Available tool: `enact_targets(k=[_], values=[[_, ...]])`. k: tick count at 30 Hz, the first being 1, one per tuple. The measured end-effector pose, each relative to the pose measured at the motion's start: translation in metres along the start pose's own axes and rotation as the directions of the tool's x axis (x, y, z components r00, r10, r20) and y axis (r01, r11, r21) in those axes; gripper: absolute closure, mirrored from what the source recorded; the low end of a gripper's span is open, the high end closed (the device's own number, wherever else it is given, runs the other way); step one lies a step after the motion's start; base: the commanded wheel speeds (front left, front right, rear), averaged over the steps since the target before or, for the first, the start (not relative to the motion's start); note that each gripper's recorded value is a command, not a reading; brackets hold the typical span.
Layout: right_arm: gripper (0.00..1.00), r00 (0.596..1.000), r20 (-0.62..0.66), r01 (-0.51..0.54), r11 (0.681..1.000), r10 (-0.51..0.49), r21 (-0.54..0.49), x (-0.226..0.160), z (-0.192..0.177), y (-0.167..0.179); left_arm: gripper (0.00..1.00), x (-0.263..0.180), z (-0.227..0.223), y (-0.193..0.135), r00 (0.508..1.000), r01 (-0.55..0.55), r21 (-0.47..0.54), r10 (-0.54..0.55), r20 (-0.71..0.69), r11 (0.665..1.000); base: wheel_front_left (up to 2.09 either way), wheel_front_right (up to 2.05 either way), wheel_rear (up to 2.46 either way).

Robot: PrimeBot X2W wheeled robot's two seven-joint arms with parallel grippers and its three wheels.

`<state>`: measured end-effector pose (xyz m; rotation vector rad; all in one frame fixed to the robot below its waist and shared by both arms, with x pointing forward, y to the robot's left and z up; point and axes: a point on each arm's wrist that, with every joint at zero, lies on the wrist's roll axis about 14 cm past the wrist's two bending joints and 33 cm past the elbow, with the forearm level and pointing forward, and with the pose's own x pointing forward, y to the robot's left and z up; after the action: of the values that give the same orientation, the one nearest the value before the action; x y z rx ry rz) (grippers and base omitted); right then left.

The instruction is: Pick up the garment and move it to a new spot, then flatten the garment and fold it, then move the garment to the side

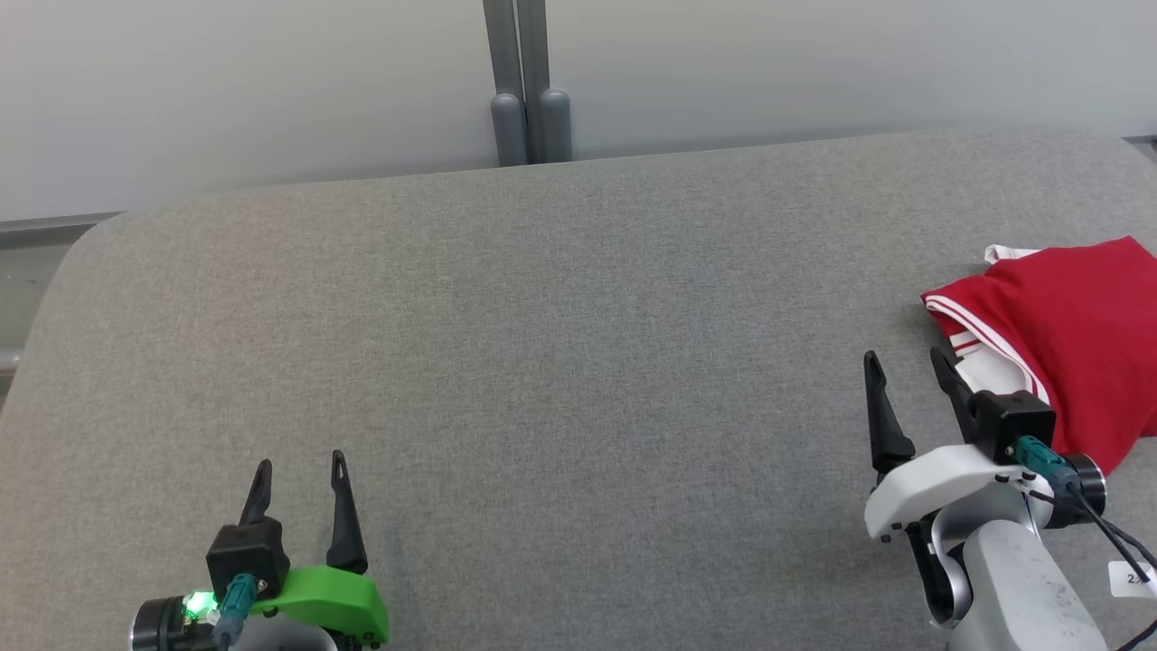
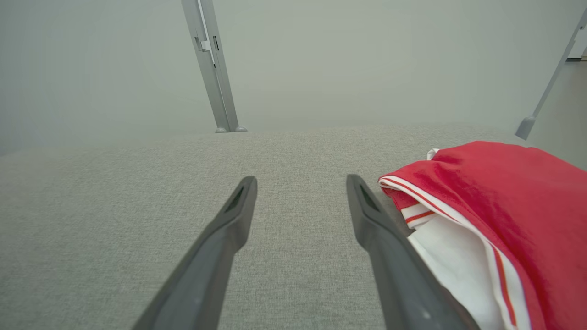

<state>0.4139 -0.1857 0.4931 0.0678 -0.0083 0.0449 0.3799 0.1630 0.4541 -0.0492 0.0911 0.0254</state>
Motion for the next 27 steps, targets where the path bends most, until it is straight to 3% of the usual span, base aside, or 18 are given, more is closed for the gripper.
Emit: enact_targets(k=[4, 5, 9, 15, 27], values=[[0.00, 1.000, -0.002, -0.007, 1.000, 0.007, 0.013, -0.002, -0.002, 0.003, 0.00, -0.003, 0.002, -0.001, 1.000, 0.012, -0.008, -0.012, 0.008, 1.000, 0.00, 0.00, 0.00], [1.00, 1.000, -0.010, -0.007, 1.000, 0.007, 0.015, -0.002, -0.004, 0.003, 1.00, -0.003, 0.002, -0.001, 1.000, 0.012, -0.008, -0.012, 0.006, 1.000, 0.00, 0.00, 0.00], [1.00, 0.997, -0.077, 0.004, 1.000, -0.002, 0.030, -0.013, -0.026, 0.003, 1.00, -0.008, -0.013, 0.000, 0.999, 0.005, -0.009, -0.006, -0.041, 1.000, 0.00, 0.00, 0.00], [1.00, 0.994, -0.103, 0.052, 0.990, -0.038, 0.135, -0.015, -0.030, -0.004, 1.00, -0.009, -0.020, 0.007, 0.996, -0.033, -0.121, 0.023, -0.089, 0.992, 0.00, 0.00, 0.00], [1.00, 0.993, -0.094, 0.103, 0.932, -0.075, 0.348, -0.016, -0.024, -0.009, 1.00, -0.008, -0.018, 0.014, 0.992, -0.081, -0.340, 0.044, -0.115, 0.937, 0.00, 0.00, 0.00]])
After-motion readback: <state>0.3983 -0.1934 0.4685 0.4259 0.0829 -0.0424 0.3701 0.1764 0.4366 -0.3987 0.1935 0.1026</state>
